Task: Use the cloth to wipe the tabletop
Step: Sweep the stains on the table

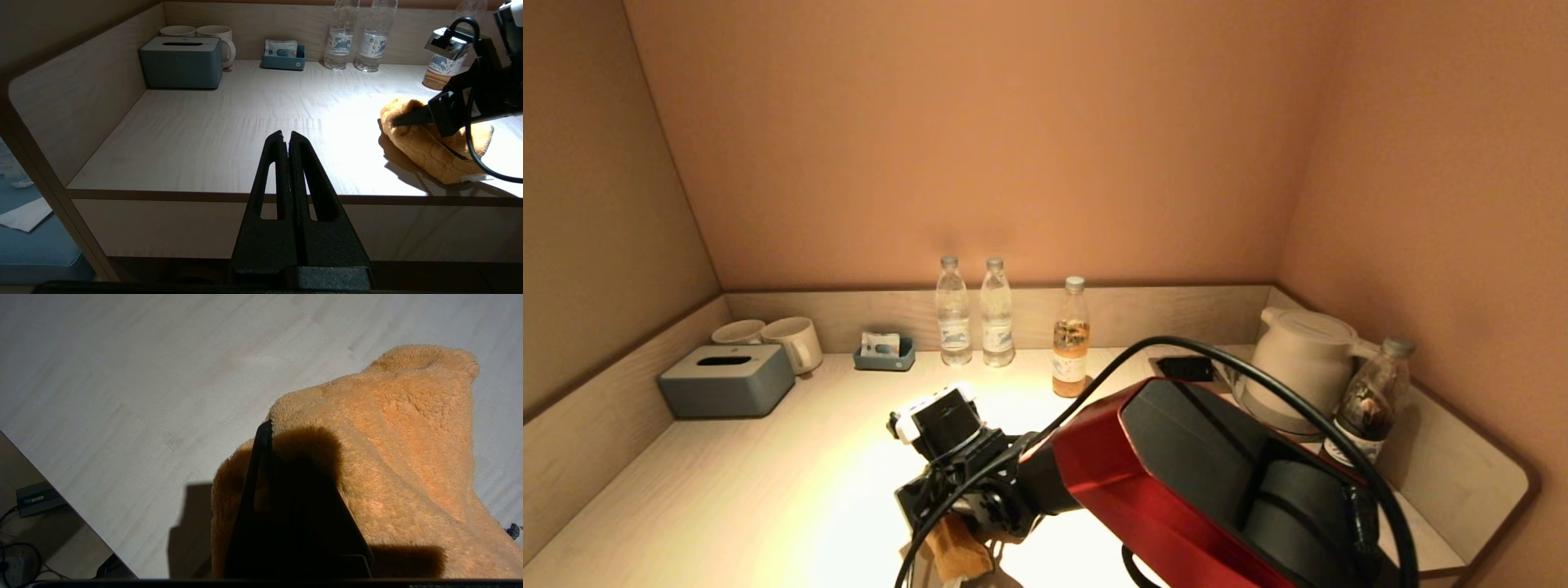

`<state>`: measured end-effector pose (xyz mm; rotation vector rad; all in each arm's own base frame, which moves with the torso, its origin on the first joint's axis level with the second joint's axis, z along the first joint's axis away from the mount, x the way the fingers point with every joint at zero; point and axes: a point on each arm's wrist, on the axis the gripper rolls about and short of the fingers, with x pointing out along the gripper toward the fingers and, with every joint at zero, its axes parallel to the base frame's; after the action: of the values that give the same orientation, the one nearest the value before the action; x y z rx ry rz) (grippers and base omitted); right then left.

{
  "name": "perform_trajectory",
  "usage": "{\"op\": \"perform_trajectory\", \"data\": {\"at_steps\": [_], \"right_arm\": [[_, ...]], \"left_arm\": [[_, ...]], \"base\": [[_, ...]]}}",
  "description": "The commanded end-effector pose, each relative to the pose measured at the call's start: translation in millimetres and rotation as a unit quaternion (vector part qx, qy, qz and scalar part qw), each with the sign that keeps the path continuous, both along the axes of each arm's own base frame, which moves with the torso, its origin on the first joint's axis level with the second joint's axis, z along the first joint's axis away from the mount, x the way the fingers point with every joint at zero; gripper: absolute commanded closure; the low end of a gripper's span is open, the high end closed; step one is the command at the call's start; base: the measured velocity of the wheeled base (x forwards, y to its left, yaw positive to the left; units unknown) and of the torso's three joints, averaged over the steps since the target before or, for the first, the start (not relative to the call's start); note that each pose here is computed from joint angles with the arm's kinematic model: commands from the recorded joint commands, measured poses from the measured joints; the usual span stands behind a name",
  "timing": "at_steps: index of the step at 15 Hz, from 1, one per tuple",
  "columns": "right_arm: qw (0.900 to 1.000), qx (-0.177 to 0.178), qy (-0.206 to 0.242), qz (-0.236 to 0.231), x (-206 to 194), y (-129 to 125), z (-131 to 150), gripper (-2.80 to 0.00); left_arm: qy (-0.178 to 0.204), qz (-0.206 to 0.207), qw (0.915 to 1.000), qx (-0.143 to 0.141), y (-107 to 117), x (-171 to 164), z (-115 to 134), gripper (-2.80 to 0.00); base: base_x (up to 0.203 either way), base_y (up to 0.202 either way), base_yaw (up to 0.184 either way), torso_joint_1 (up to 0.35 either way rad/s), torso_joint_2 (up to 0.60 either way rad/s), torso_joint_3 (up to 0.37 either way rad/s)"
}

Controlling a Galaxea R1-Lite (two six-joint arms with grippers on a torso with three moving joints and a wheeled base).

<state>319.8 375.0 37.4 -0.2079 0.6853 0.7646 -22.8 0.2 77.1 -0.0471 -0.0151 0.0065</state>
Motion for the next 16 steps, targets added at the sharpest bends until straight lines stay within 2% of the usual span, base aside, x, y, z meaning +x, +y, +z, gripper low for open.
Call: {"op": "perform_trajectory", "data": {"at_steps": [1,4,6,10,12,13,15,16], "right_arm": [[1.000,-0.007,0.002,-0.009,10.8,3.9,-19.1,0.00],[0.999,-0.013,0.005,-0.051,38.5,-23.3,-23.9,0.00],[0.998,-0.017,0.005,-0.066,45.8,-32.2,-25.3,0.00],[0.988,-0.031,0.012,-0.152,91.8,-100.7,-29.3,0.00],[0.983,-0.040,0.016,-0.179,103.1,-125.5,-31.9,0.00],[0.982,-0.041,0.017,-0.184,104.2,-130.3,-31.3,0.00],[0.976,-0.047,0.024,-0.213,110.1,-160.0,-26.9,0.00],[0.975,-0.047,0.023,-0.217,110.7,-164.7,-25.2,0.00]], "left_arm": [[0.000,0.000,1.0000,0.000,0.0,0.0,0.0,0.00],[0.000,0.000,1.0000,0.000,0.0,0.0,0.0,0.00],[0.000,0.000,1.0000,0.000,0.0,0.0,0.0,0.00],[0.000,0.000,1.0000,0.000,0.0,0.0,0.0,0.00],[0.000,0.000,1.0000,0.000,0.0,0.0,0.0,0.00],[0.000,0.000,1.0000,0.000,0.0,0.0,0.0,0.00],[0.000,0.000,1.0000,0.000,0.0,0.0,0.0,0.00],[0.000,0.000,1.0000,0.000,0.0,0.0,0.0,0.00]], "base": [[0.000,0.000,0.000,0.000,0.00,0.000],[0.000,0.000,0.000,0.000,0.00,0.000],[0.000,0.000,0.000,0.000,0.00,0.000],[0.000,0.000,0.000,0.000,0.00,0.000],[0.000,0.000,0.000,0.000,0.00,0.000],[0.000,0.000,0.000,0.000,0.00,0.000],[0.000,0.000,0.000,0.000,0.00,0.000],[0.000,0.000,0.000,0.000,0.00,0.000]]}}
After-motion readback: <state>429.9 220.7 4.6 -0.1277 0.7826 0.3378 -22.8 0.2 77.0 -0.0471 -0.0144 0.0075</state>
